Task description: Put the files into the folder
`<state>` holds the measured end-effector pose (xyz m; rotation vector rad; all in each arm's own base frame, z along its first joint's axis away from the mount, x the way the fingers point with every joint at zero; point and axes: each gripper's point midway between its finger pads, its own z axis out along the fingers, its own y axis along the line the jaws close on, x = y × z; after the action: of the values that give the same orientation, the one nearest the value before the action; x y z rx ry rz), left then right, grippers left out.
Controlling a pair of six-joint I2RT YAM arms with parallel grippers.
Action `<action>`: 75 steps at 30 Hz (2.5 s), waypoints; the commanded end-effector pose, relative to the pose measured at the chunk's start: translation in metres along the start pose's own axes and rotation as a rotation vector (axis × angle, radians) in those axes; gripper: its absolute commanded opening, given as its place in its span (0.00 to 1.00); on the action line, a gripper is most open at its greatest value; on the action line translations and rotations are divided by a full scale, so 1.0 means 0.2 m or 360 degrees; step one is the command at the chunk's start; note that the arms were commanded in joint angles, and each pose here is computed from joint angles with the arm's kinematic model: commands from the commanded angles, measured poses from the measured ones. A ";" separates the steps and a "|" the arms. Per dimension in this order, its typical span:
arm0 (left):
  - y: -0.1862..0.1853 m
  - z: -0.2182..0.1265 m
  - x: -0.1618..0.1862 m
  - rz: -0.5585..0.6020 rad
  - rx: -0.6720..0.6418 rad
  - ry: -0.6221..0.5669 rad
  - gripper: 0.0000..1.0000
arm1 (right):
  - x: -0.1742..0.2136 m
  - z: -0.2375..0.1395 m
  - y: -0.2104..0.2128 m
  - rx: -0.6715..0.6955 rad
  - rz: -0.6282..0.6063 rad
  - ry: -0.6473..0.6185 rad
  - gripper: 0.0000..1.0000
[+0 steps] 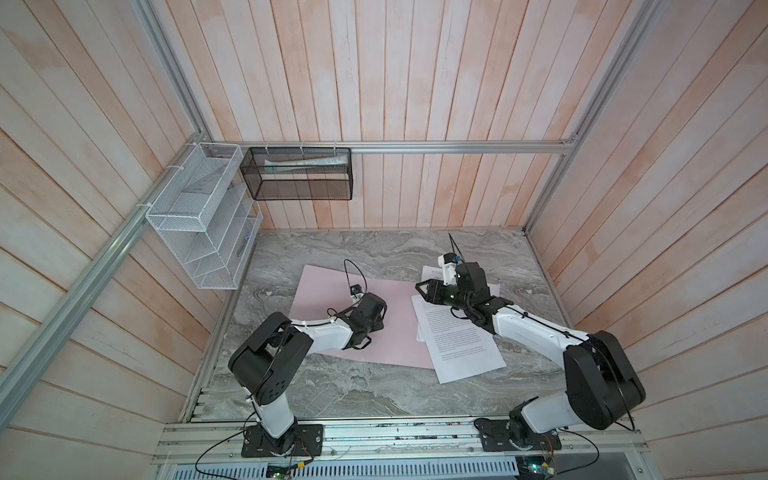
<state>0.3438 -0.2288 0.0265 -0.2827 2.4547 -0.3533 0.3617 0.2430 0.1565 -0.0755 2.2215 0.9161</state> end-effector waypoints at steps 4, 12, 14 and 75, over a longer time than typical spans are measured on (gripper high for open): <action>-0.01 0.04 0.09 -0.0030 -0.0002 0.0082 0.34 | -0.02 -0.03 0.00 -0.0036 0.0020 -0.0028 0.49; -0.05 -0.01 0.10 -0.0072 0.0062 0.0115 0.35 | 0.00 -0.03 -0.02 -0.0034 0.0036 -0.0020 0.49; -0.08 -0.03 0.11 -0.0078 0.0095 0.0123 0.35 | 0.00 -0.02 -0.02 -0.0036 0.0041 -0.0012 0.49; 0.18 0.15 -0.02 -0.0114 -0.0256 -0.0017 0.29 | 0.39 0.32 0.13 -0.0265 0.0199 0.0408 0.39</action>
<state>0.3856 -0.2268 0.0261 -0.4611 2.3446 -0.3660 0.3349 0.3022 0.0864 -0.1059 2.4222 1.1510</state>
